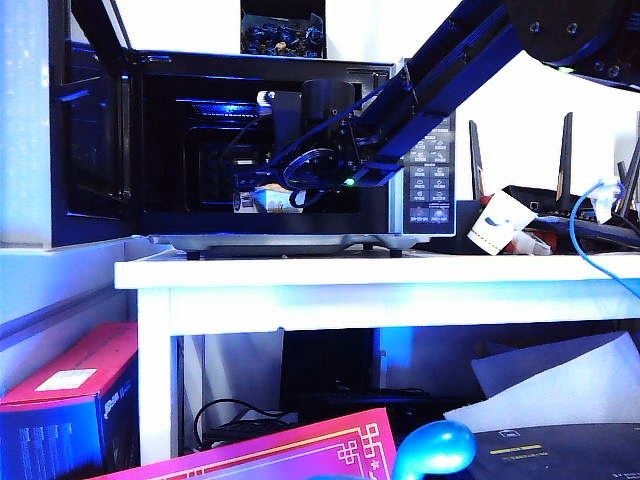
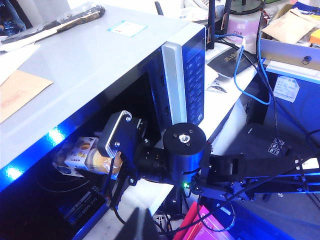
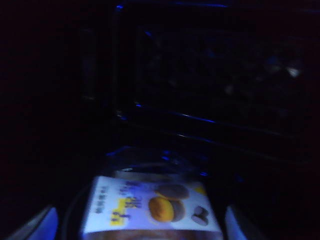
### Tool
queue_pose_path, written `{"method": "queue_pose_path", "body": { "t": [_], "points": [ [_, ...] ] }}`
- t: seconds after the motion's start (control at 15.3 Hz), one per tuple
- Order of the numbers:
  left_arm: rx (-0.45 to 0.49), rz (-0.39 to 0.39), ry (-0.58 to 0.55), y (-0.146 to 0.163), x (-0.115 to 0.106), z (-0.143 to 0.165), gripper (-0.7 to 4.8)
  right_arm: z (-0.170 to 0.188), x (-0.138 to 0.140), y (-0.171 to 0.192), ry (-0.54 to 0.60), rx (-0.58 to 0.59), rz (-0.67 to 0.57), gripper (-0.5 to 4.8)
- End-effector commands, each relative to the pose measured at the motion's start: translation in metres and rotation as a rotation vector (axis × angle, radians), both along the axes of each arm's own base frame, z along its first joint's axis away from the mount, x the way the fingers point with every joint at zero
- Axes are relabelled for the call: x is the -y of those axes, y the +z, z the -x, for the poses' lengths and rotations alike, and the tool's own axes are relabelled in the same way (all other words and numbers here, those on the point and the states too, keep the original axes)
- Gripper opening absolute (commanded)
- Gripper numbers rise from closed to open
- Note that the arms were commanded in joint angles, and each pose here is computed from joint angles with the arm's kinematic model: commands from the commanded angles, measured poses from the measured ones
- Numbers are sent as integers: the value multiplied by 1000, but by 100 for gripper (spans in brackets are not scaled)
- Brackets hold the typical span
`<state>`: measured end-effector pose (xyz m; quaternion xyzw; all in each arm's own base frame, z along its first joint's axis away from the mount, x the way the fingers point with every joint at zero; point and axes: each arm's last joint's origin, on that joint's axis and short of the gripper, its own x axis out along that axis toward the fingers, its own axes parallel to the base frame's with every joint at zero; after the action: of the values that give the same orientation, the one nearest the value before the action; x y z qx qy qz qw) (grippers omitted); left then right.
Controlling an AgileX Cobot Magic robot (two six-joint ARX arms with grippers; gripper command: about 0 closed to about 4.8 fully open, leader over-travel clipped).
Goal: Open the microwave door, place the box of snacks from the top of the microwave inside, then close the microwave door.
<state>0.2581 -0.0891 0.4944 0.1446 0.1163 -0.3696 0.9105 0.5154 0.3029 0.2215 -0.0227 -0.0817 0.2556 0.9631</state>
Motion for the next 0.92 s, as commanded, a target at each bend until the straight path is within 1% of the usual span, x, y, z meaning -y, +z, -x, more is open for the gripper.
{"method": "queue_pose_path", "body": {
  "t": [0.07,0.2,0.46,0.52,0.65,0.72,0.85,0.92],
  "points": [
    [9,6,-5,2,0,2,-6,8,-2,27,16,34,-18,479],
    [6,5,-4,2,0,2,-6,15,-1,46,17,-22,35,479],
    [3,4,-4,2,0,2,-6,36,11,87,21,-202,141,479],
    [3,4,-4,2,0,2,-6,44,15,95,26,-257,173,479],
    [15,7,-4,3,0,2,-6,56,22,106,23,-390,178,479],
    [20,8,-4,3,0,2,-6,62,26,111,20,-438,189,340],
    [22,9,-4,3,0,2,-6,74,33,114,16,-549,241,263],
    [22,9,-4,3,0,2,-6,78,35,111,15,-611,263,237]
  ]
}}
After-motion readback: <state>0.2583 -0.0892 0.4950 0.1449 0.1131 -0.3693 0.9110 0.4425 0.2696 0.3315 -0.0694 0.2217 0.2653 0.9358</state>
